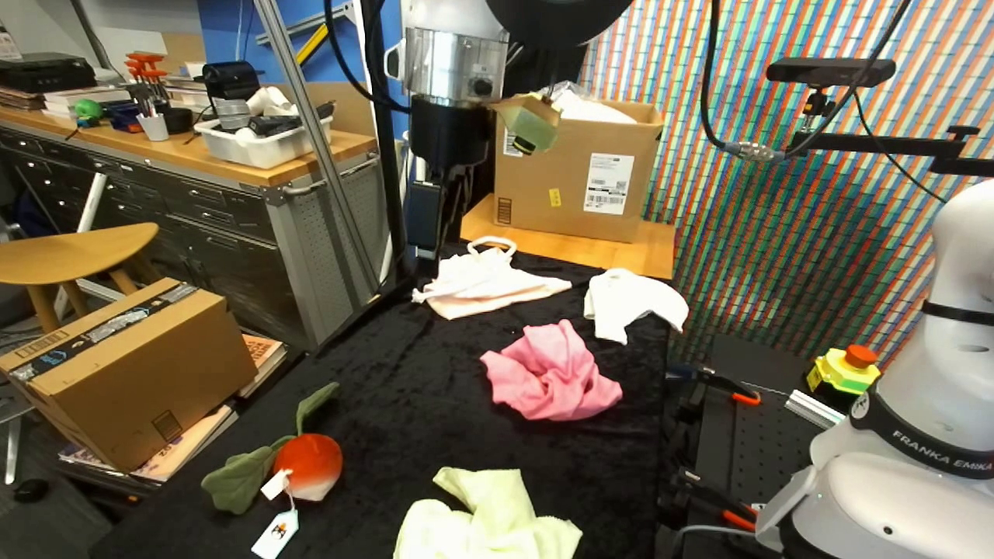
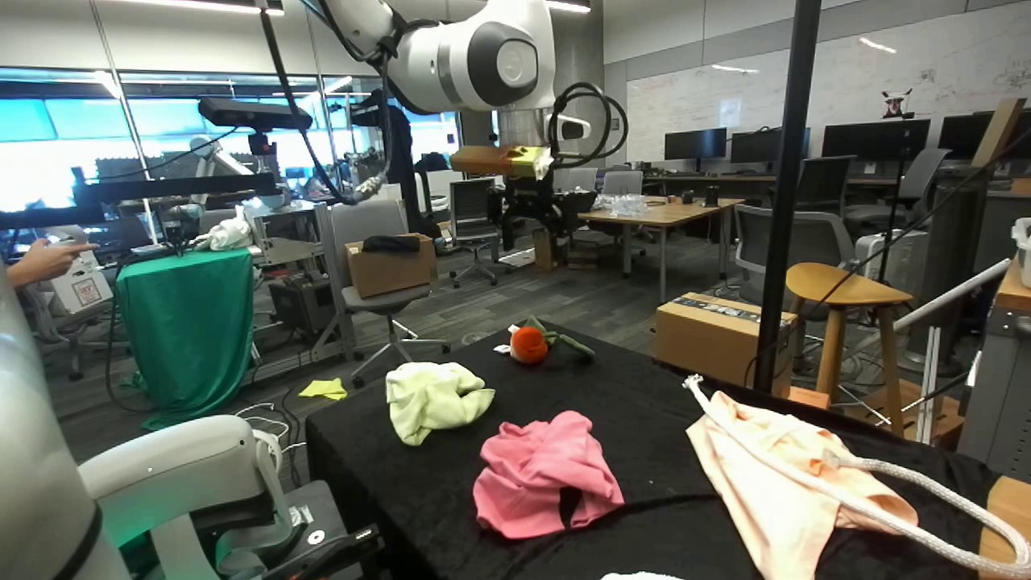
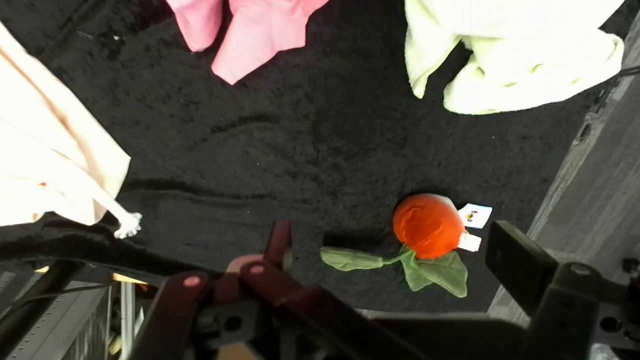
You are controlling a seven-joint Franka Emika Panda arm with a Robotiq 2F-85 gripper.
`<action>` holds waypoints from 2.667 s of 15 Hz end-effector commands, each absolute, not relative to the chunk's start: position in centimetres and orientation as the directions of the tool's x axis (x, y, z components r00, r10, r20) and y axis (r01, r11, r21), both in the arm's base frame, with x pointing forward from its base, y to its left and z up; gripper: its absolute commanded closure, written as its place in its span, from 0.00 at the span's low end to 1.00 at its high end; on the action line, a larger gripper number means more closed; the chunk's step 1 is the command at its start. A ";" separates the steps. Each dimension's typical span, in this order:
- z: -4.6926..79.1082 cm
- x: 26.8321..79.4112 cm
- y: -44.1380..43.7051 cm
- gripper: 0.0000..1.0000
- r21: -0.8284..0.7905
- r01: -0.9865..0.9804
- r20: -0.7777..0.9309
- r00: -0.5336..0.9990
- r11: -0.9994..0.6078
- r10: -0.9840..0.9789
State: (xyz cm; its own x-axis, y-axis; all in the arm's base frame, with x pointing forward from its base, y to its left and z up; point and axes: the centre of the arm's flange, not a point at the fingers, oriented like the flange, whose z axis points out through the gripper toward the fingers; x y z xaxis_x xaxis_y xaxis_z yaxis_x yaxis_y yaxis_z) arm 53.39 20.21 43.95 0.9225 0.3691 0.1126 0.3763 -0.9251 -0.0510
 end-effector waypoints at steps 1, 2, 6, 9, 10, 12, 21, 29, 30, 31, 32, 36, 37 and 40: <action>42.7 56.5 22.0 0.00 -0.074 0.447 0.086 0.894 -0.892 0.440; 41.8 57.0 22.7 0.00 -0.075 0.459 0.088 0.887 -0.885 0.453; 38.5 57.8 25.2 0.00 -0.085 0.496 0.099 0.867 -0.864 0.488; 35.7 58.2 26.9 0.00 -0.089 0.510 0.137 0.857 -0.855 0.497; 34.8 58.3 27.4 0.00 -0.090 0.514 0.151 0.854 -0.853 0.498; 32.9 58.7 28.4 0.00 -0.095 0.519 0.176 0.849 -0.850 0.498; 27.0 60.1 31.3 0.00 -0.137 0.524 0.201 0.846 -0.841 0.495; 23.7 60.8 33.9 0.00 -0.137 0.509 0.293 0.840 -0.850 0.456; 23.4 60.8 34.2 0.00 -0.143 0.508 0.295 0.841 -0.849 0.454; 23.0 60.8 34.5 0.00 -0.150 0.505 0.293 0.844 -0.850 0.450; 22.7 60.7 34.8 0.00 -0.154 0.504 0.293 0.844 -0.850 0.448; 21.7 60.5 35.7 0.00 -0.166 0.498 0.297 0.848 -0.851 0.438; 21.4 60.5 35.9 0.00 -0.171 0.495 0.296 0.850 -0.852 0.435; 21.0 60.4 36.3 0.00 -0.177 0.487 0.305 0.853 -0.855 0.423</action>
State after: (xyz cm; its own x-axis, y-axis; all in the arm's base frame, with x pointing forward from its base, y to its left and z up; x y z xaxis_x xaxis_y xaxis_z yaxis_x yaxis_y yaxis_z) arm 59.75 35.17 21.17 0.8510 0.4489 0.2725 0.5012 -0.8492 -0.1664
